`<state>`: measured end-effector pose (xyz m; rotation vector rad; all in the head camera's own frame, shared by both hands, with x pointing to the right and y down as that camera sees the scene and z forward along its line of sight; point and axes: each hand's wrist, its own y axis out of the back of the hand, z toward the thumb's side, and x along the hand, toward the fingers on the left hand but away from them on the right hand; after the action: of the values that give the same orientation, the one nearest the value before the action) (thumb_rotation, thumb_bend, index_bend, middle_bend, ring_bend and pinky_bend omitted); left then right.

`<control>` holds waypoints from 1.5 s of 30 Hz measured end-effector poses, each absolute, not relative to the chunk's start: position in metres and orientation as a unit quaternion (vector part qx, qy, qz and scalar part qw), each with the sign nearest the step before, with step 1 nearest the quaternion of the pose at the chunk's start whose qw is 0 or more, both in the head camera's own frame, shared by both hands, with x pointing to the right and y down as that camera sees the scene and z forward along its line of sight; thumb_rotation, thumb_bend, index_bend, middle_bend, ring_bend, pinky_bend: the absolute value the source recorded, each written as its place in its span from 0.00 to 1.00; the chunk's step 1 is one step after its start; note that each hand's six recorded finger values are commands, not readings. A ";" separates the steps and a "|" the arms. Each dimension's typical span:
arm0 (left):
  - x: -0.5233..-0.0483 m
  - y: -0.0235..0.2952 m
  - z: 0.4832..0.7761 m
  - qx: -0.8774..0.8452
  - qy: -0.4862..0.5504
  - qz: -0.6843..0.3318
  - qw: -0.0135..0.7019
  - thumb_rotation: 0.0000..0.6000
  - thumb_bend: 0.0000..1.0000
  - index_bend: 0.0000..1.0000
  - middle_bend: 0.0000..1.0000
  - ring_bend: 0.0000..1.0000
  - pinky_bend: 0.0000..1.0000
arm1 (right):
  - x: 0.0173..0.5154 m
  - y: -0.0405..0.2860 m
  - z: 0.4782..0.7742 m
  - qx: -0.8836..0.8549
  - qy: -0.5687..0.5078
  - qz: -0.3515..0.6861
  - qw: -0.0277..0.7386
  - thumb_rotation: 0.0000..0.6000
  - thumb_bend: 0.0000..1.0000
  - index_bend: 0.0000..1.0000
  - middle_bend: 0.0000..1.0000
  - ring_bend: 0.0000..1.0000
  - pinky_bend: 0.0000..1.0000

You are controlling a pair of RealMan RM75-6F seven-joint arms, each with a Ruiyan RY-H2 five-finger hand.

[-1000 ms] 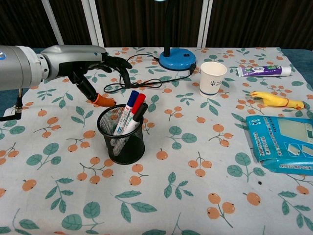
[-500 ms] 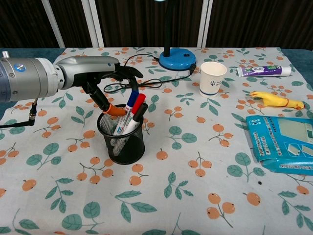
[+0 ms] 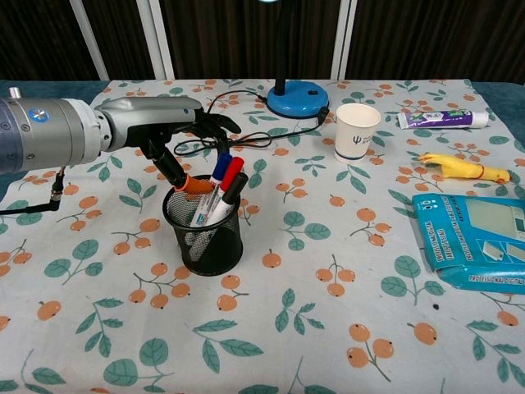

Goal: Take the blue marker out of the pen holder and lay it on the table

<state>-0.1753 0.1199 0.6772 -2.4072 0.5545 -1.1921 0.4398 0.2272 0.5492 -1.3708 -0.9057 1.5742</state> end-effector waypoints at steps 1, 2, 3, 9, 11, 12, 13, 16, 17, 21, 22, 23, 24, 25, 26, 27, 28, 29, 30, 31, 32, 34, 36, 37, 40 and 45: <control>-0.175 0.120 0.677 -0.860 0.198 -0.426 0.198 1.00 0.33 0.52 0.05 0.00 0.00 | 0.440 0.227 0.549 -0.547 -0.361 0.628 0.420 1.00 0.14 0.02 0.00 0.06 0.18; -0.175 0.120 0.677 -0.860 0.198 -0.427 0.198 1.00 0.33 0.53 0.05 0.00 0.00 | 0.440 0.227 0.549 -0.547 -0.361 0.628 0.420 1.00 0.14 0.02 0.00 0.06 0.18; -0.175 0.120 0.677 -0.860 0.199 -0.427 0.198 1.00 0.34 0.53 0.05 0.00 0.00 | 0.440 0.227 0.549 -0.547 -0.361 0.628 0.420 1.00 0.14 0.02 0.00 0.06 0.18; -0.173 0.119 0.673 -0.860 0.200 -0.424 0.200 1.00 0.39 0.56 0.06 0.00 0.00 | 0.440 0.227 0.549 -0.547 -0.362 0.628 0.419 1.00 0.14 0.02 0.00 0.06 0.18; -0.172 0.119 0.671 -0.861 0.201 -0.422 0.200 1.00 0.40 0.56 0.07 0.00 0.00 | 0.440 0.227 0.549 -0.547 -0.362 0.628 0.419 1.00 0.14 0.02 0.00 0.06 0.18; -0.172 0.119 0.670 -0.862 0.201 -0.421 0.199 1.00 0.40 0.56 0.07 0.00 0.00 | 0.440 0.227 0.549 -0.547 -0.362 0.628 0.419 1.00 0.14 0.02 0.00 0.06 0.18; -0.171 0.120 0.669 -0.863 0.202 -0.420 0.198 1.00 0.40 0.56 0.07 0.00 0.00 | 0.440 0.227 0.549 -0.547 -0.361 0.628 0.419 1.00 0.14 0.02 0.00 0.06 0.18; -0.171 0.120 0.663 -0.866 0.202 -0.415 0.193 1.00 0.40 0.56 0.07 0.00 0.00 | 0.440 0.227 0.549 -0.547 -0.362 0.628 0.419 1.00 0.14 0.02 0.00 0.06 0.18; -0.170 0.121 0.661 -0.867 0.203 -0.413 0.191 1.00 0.40 0.56 0.07 0.00 0.00 | 0.440 0.227 0.549 -0.547 -0.362 0.628 0.419 1.00 0.14 0.02 0.00 0.06 0.18; -0.170 0.119 0.640 -0.874 0.210 -0.395 0.191 1.00 0.40 0.57 0.07 0.00 0.00 | 0.440 0.227 0.549 -0.547 -0.362 0.628 0.419 1.00 0.14 0.02 0.00 0.07 0.18; -0.170 0.117 0.631 -0.876 0.214 -0.388 0.192 1.00 0.40 0.57 0.07 0.00 0.00 | 0.440 0.227 0.549 -0.546 -0.361 0.628 0.420 1.00 0.14 0.02 0.00 0.06 0.18; -0.171 0.116 0.625 -0.877 0.218 -0.382 0.194 1.00 0.40 0.57 0.07 0.00 0.00 | 0.440 0.227 0.549 -0.546 -0.361 0.628 0.420 1.00 0.14 0.02 0.00 0.06 0.18; -0.173 0.114 0.615 -0.878 0.224 -0.375 0.197 1.00 0.40 0.57 0.07 0.00 0.00 | 0.440 0.227 0.550 -0.546 -0.361 0.629 0.419 1.00 0.14 0.02 0.00 0.06 0.18; -0.175 0.112 0.609 -0.878 0.229 -0.369 0.200 1.00 0.40 0.57 0.07 0.00 0.00 | 0.440 0.227 0.550 -0.546 -0.361 0.629 0.419 1.00 0.14 0.02 0.00 0.06 0.18; -0.178 0.109 0.602 -0.878 0.235 -0.364 0.203 1.00 0.40 0.57 0.07 0.00 0.00 | 0.440 0.227 0.549 -0.546 -0.361 0.629 0.420 1.00 0.14 0.02 0.00 0.06 0.18; -0.182 0.106 0.593 -0.878 0.244 -0.357 0.207 1.00 0.40 0.57 0.07 0.00 0.00 | 0.439 0.227 0.549 -0.545 -0.362 0.629 0.420 1.00 0.14 0.02 0.00 0.06 0.18; -0.185 0.104 0.588 -0.877 0.251 -0.352 0.209 1.00 0.40 0.57 0.07 0.00 0.00 | 0.439 0.227 0.549 -0.545 -0.362 0.629 0.421 1.00 0.14 0.02 0.00 0.06 0.18; -0.188 0.101 0.582 -0.877 0.257 -0.348 0.210 1.00 0.40 0.57 0.07 0.00 0.00 | 0.439 0.227 0.549 -0.545 -0.362 0.629 0.421 1.00 0.14 0.02 0.00 0.07 0.18; -0.191 0.099 0.577 -0.876 0.264 -0.344 0.211 1.00 0.40 0.57 0.07 0.00 0.00 | 0.440 0.227 0.549 -0.545 -0.362 0.629 0.420 1.00 0.14 0.02 0.00 0.06 0.18; -0.197 0.095 0.571 -0.874 0.273 -0.340 0.212 1.00 0.40 0.57 0.07 0.00 0.00 | 0.440 0.227 0.549 -0.544 -0.362 0.630 0.420 1.00 0.14 0.02 0.00 0.06 0.18; -0.201 0.092 0.567 -0.873 0.280 -0.338 0.213 1.00 0.40 0.57 0.07 0.00 0.00 | 0.440 0.227 0.550 -0.544 -0.362 0.630 0.419 1.00 0.14 0.02 0.00 0.06 0.18; -0.212 0.088 0.560 -0.869 0.292 -0.335 0.217 1.00 0.40 0.57 0.07 0.00 0.00 | 0.440 0.227 0.550 -0.545 -0.362 0.630 0.419 1.00 0.14 0.02 0.00 0.06 0.18; -0.222 0.084 0.556 -0.863 0.304 -0.333 0.226 1.00 0.40 0.57 0.07 0.00 0.00 | 0.440 0.227 0.550 -0.545 -0.362 0.630 0.419 1.00 0.15 0.02 0.00 0.06 0.18; -0.228 0.082 0.556 -0.859 0.307 -0.335 0.235 1.00 0.40 0.57 0.07 0.00 0.00 | 0.440 0.227 0.550 -0.545 -0.362 0.630 0.419 1.00 0.14 0.02 0.00 0.06 0.18; -0.246 0.079 0.564 -0.846 0.316 -0.348 0.251 1.00 0.40 0.57 0.07 0.00 0.00 | 0.440 0.227 0.550 -0.544 -0.362 0.630 0.419 1.00 0.14 0.02 0.00 0.06 0.18; -0.270 0.073 0.586 -0.832 0.331 -0.370 0.247 1.00 0.40 0.57 0.08 0.00 0.00 | 0.440 0.227 0.550 -0.543 -0.362 0.631 0.419 1.00 0.14 0.02 0.00 0.06 0.18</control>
<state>-0.2702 0.0729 0.5856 -2.2697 0.9030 -1.0098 0.4398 0.2274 0.5499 -1.3628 -0.9087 1.5816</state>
